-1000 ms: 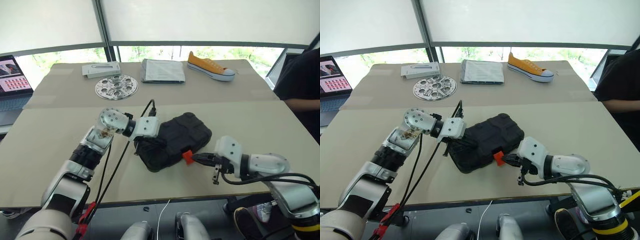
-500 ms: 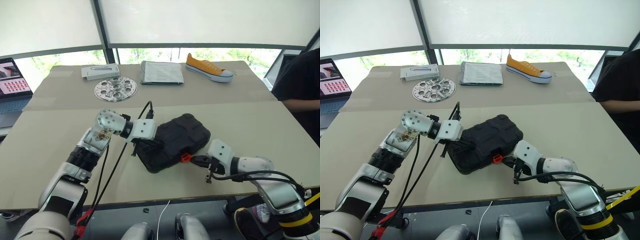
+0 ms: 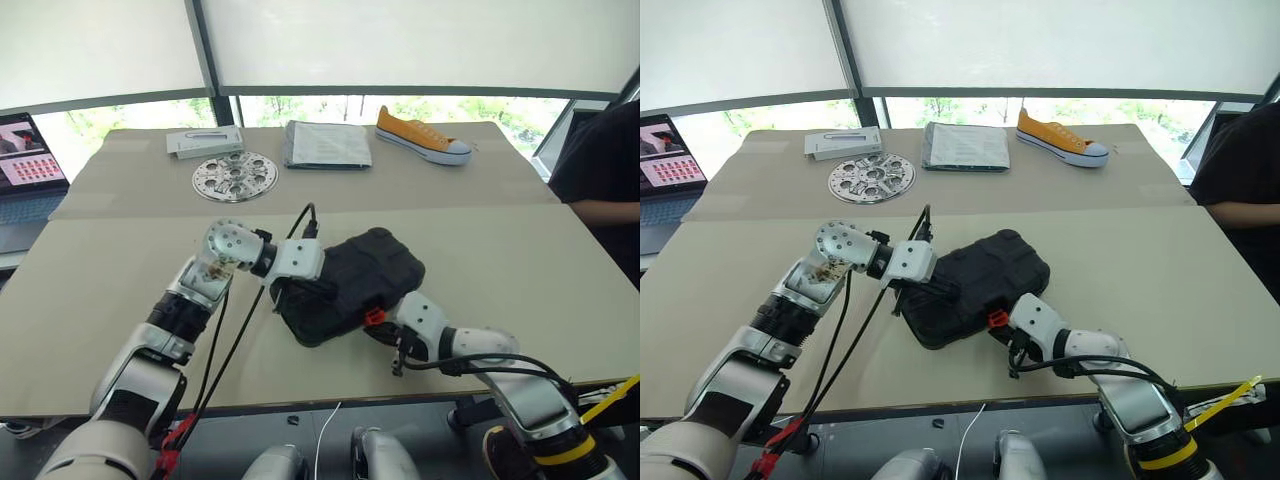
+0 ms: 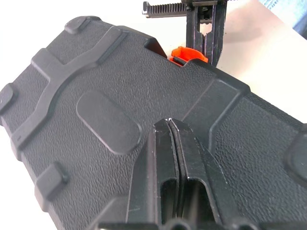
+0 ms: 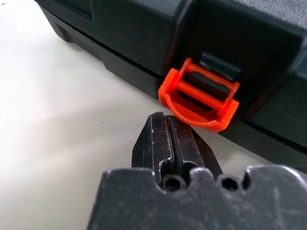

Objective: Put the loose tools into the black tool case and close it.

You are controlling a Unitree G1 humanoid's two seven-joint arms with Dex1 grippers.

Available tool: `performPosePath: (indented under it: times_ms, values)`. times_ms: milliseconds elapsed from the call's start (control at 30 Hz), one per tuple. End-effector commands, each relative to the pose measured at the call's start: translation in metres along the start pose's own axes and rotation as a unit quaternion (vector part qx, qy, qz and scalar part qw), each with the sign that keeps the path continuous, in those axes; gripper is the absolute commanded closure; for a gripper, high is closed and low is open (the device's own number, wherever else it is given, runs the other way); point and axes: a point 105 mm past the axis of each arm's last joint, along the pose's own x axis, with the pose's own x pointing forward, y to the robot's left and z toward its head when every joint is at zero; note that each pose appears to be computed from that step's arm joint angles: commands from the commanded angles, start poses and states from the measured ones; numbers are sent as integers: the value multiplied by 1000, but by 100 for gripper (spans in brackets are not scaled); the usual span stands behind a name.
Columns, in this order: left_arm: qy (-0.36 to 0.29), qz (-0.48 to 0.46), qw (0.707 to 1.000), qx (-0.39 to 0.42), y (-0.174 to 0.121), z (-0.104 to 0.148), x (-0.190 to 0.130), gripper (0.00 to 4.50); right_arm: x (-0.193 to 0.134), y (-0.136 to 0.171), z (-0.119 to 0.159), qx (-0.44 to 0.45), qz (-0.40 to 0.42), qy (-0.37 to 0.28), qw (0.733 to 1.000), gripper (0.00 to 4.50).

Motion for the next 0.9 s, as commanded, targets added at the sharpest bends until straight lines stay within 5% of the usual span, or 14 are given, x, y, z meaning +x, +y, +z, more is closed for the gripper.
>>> performPosePath:
  times_ms: [33, 233, 900]
  values:
    - [41, -52, 998, -10, -21, -22, 12, 441, -11, -14, 30, -54, -41, -51, 996, 450]
    - [41, -56, 998, -9, -25, -25, 12, 441, -28, -15, 55, -91, -56, -81, 991, 450]
    - [47, -63, 997, -9, -32, -32, 12, 441, -21, -19, 72, -91, -54, -99, 990, 450]
